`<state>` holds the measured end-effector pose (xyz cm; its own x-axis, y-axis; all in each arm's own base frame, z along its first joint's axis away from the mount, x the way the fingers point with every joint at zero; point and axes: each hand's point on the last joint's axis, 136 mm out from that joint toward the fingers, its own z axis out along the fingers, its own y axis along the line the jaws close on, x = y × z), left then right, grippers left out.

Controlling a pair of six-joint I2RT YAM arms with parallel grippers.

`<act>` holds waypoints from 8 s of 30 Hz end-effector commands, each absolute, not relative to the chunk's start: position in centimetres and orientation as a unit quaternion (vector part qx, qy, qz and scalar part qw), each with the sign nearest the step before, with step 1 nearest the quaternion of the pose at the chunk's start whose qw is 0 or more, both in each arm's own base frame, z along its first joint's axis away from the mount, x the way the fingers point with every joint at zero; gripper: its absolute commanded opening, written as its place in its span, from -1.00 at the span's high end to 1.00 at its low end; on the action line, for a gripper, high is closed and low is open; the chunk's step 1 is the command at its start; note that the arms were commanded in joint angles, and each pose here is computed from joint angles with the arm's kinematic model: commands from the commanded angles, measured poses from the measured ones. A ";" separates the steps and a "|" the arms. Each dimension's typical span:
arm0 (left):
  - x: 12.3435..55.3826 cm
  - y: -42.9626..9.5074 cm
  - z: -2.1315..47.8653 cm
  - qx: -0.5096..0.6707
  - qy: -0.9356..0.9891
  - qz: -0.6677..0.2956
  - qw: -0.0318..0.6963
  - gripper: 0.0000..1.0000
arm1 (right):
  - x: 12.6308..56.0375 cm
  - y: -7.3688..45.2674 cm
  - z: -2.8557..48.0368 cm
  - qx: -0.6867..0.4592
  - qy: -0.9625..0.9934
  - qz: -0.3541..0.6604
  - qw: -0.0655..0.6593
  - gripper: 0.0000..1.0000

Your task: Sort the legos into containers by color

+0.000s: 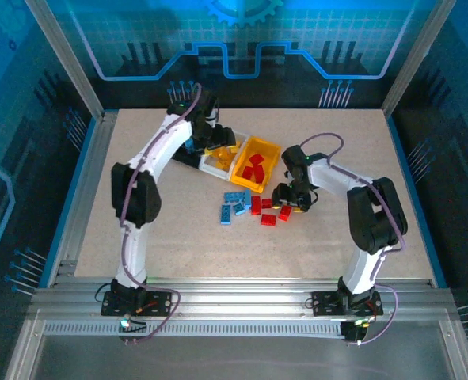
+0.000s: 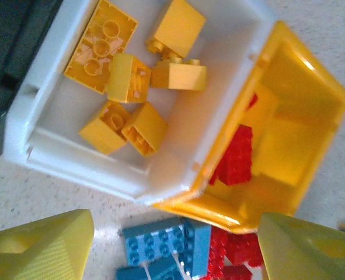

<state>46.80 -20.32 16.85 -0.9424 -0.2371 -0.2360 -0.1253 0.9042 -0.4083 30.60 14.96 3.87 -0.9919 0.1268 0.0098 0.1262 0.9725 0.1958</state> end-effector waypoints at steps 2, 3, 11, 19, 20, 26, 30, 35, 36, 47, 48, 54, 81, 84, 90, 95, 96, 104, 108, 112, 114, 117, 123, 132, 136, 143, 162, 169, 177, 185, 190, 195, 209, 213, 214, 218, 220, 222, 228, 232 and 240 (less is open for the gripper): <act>44.3 -19.8 20.1 -0.073 0.960 -0.212 0.169 -0.54 | 30.6 14.3 3.0 0.074 0.995 0.066 -0.010 -0.31; 43.6 -19.6 20.2 -0.073 0.960 -0.212 0.168 -0.55 | 30.6 14.2 2.6 0.075 0.995 0.059 -0.015 -0.30; 39.2 -17.8 20.6 -0.072 0.960 -0.215 0.164 -0.60 | 30.5 13.7 0.9 0.095 0.995 0.031 -0.025 -0.06; 34.5 -15.8 19.2 -0.076 0.962 -0.217 0.146 -0.70 | 30.7 13.0 4.4 0.100 0.995 0.024 0.018 0.34; 33.9 -15.8 18.8 -0.079 0.962 -0.219 0.139 -0.71 | 30.8 13.1 5.4 0.099 0.994 0.025 0.027 0.34; 30.0 -17.2 15.9 -0.111 0.949 -0.282 0.086 -0.94 | 33.2 16.0 12.6 0.093 0.987 0.098 0.091 0.32; 27.7 -18.6 14.0 -0.121 0.937 -0.326 0.042 -0.98 | 37.0 19.5 15.2 0.072 0.977 0.167 0.114 0.31; 25.5 -18.5 12.1 -0.164 0.925 -0.342 0.015 -0.98 | 41.4 22.4 15.3 0.067 0.972 0.194 0.117 0.32; 25.1 -18.4 12.0 -0.164 0.927 -0.338 0.012 -0.98 | 42.3 22.8 15.2 0.067 0.970 0.197 0.121 0.32; 22.2 -16.4 14.1 -0.129 0.945 -0.299 0.040 -0.98 | 47.1 24.6 14.1 0.032 0.971 0.188 0.143 -0.11; 22.0 -16.3 14.2 -0.125 0.946 -0.295 0.042 -0.98 | 47.1 24.7 14.7 0.030 0.970 0.190 0.149 -0.15; 21.7 -15.8 13.9 -0.089 0.960 -0.260 0.057 -0.98 | 43.8 24.3 18.0 0.018 0.968 0.187 0.169 -0.22; 28.6 -22.7 4.8 0.035 0.998 -0.042 -0.013 -0.49 | 28.4 19.4 15.6 0.019 0.966 0.239 0.101 -0.24; 28.5 -23.1 3.5 0.027 0.999 -0.035 -0.025 -0.46 | 28.2 19.0 15.2 0.015 0.966 0.241 0.096 -0.24; 28.6 -23.4 1.5 0.013 0.999 -0.025 -0.032 -0.28 | 28.2 18.2 14.8 0.012 0.963 0.253 0.095 -0.24; 28.7 -23.3 1.2 0.010 0.999 -0.022 -0.029 0.10 | 27.7 18.3 14.5 0.008 0.963 0.257 0.080 -0.24; 28.6 -23.4 1.3 0.011 0.999 -0.026 -0.028 0.15 | 27.6 18.3 14.6 0.010 0.963 0.258 0.079 -0.24; 27.4 -23.3 2.3 0.049 0.997 -0.049 -0.040 0.35 | 26.8 18.0 15.3 0.062 0.963 0.249 0.082 -0.24; 26.2 -21.4 3.3 0.027 0.995 -0.083 -0.040 0.36 | 25.9 18.0 14.8 0.087 0.966 0.230 0.077 -0.24; 26.7 -19.4 6.0 -0.021 0.988 -0.150 -0.006 0.36 | 24.8 18.4 14.4 0.105 0.968 0.213 0.080 -0.24; 27.8 -18.5 7.1 -0.033 0.984 -0.176 0.011 0.36 | 24.2 18.8 14.0 0.110 0.970 0.203 0.081 -0.24; 29.7 -17.2 8.6 -0.046 0.979 -0.195 0.032 0.36 | 23.3 19.8 13.2 0.105 0.972 0.194 0.080 -0.24; 34.6 -14.2 12.9 -0.112 0.968 -0.209 0.087 0.36 | 22.7 21.1 13.0 0.068 0.977 0.188 0.071 -0.24; 42.3 -12.4 15.9 -0.133 0.969 -0.158 0.135 0.35 | 22.6 20.7 10.1 0.000 0.988 0.153 0.026 -0.25; 45.6 -12.3 15.4 -0.152 0.966 -0.148 0.146 0.35 | 21.6 21.0 10.6 0.010 0.982 0.186 0.024 -0.26; 50.2 -12.6 14.4 -0.153 0.964 -0.144 0.160 0.36 | 21.3 20.0 8.8 0.000 0.988 0.155 0.004 -0.26; 56.2 -11.5 11.4 -0.192 0.947 -0.202 0.159 0.13 | 24.5 20.9 7.9 0.004 0.994 0.108 -0.014 -0.34; 55.5 -11.9 13.0 -0.184 0.944 -0.218 0.162 -0.16 | 25.8 20.9 6.0 0.007 0.996 0.081 -0.021 -0.43; 52.8 -12.4 17.0 -0.183 0.935 -0.243 0.180 -0.27 | 26.7 20.3 4.1 0.013 0.998 0.049 -0.026 -0.50; 45.9 -15.7 18.0 -0.145 0.941 -0.255 0.170 -0.33 | 28.2 20.1 2.0 0.010 0.999 0.030 -0.024 -0.47; 39.5 -18.6 17.0 -0.113 0.948 -0.259 0.145 -0.36 | 29.0 19.6 1.4 -0.009 1.000 -0.012 -0.011 -0.33; 32.7 -21.8 14.4 -0.066 0.962 -0.243 0.106 -0.41 | 28.8 19.7 1.5 -0.007 1.000 -0.007 -0.007 -0.01; 25.1 -23.9 7.0 -0.072 0.969 -0.234 0.026 -0.80 | 28.7 16.8 7.7 0.058 0.994 0.089 0.042 0.09; 25.2 -23.6 5.9 -0.080 0.972 -0.221 0.020 -0.98 | 31.4 17.8 11.4 0.103 0.969 0.209 0.077 0.06; 25.4 -23.7 6.0 -0.078 0.972 -0.220 0.021 -0.98 | 32.4 18.4 12.4 0.110 0.960 0.243 0.083 0.06; 25.8 -23.9 6.6 -0.067 0.973 -0.218 0.023 -0.98 | 36.3 21.1 15.7 0.112 0.931 0.335 0.093 0.04; 26.0 -23.6 7.1 -0.057 0.976 -0.207 0.030 -0.98 | 38.5 22.4 17.0 0.110 0.921 0.361 0.095 0.03; 26.0 -23.2 7.7 -0.049 0.979 -0.197 0.037 -0.98 | 40.3 23.4 17.9 0.116 0.912 0.381 0.097 0.03; 25.4 -21.7 8.5 -0.046 0.981 -0.181 0.052 -0.98 | 44.9 25.0 18.6 0.156 0.884 0.433 0.086 0.01; 24.6 -21.0 8.0 -0.061 0.980 -0.181 0.049 -0.98 | 46.9 24.7 17.6 0.180 0.882 0.429 0.076 -0.02; 24.0 -20.5 7.6 -0.074 0.980 -0.180 0.046 -0.98 | 48.9 23.8 15.3 0.201 0.886 0.413 0.063 -0.15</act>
<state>24.15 -21.22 7.33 -0.9898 -0.1293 -0.0599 -0.0983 0.9241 -0.3692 48.54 24.00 15.12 -0.9145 0.4040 0.0225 0.2803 0.5924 0.7553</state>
